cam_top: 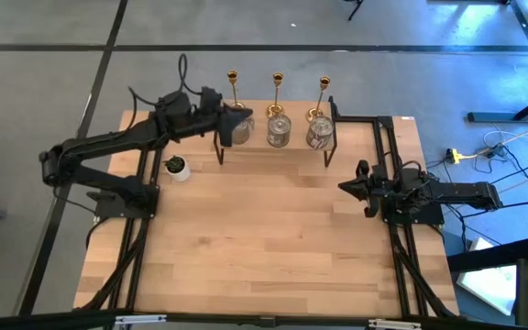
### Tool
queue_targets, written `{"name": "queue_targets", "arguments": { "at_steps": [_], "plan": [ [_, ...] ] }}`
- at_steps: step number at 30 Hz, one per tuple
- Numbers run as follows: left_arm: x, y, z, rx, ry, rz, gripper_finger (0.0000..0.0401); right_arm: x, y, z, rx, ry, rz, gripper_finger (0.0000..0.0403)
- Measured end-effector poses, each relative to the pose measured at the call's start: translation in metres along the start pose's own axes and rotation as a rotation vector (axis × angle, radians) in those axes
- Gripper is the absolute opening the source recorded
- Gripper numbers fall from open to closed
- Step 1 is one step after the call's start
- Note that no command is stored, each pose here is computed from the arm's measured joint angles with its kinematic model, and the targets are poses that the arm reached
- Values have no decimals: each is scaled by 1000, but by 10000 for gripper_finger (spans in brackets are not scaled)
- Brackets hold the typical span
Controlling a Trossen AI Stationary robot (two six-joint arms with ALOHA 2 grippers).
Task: Pick & Place candle stick holders
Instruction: Return to Home Position
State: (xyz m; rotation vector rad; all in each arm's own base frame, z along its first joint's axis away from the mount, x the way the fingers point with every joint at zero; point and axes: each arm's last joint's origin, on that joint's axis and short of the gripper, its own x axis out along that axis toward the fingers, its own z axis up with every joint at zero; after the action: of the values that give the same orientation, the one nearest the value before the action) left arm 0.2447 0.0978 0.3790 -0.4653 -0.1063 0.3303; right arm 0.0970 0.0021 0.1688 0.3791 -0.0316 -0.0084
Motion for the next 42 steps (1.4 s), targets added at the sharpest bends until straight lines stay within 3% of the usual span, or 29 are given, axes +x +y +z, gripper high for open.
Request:
{"name": "queue_targets", "arguments": {
  "at_steps": [7, 16, 23, 26, 33, 42],
  "plan": [
    [-1, -33, -17, 54, -1, 0, 2, 0, 0, 0, 0, 0, 1, 1],
    [-10, -71, -39, 181, 79, -132, 2, 0, 0, 0, 0, 1, 2, 1],
    [-47, -85, -27, 246, 33, -230, 2, 0, 0, 0, 0, 1, 2, 1],
    [-72, -83, -23, 232, -8, -270, 2, 0, 0, 0, 0, 1, 2, 1],
    [-120, -56, -45, 207, -27, -290, 2, 0, 0, 0, 0, 1, 2, 1],
    [-152, -16, -86, 208, -47, -211, 2, 0, 0, 0, 0, 1, 2, 1]
  ]
}}
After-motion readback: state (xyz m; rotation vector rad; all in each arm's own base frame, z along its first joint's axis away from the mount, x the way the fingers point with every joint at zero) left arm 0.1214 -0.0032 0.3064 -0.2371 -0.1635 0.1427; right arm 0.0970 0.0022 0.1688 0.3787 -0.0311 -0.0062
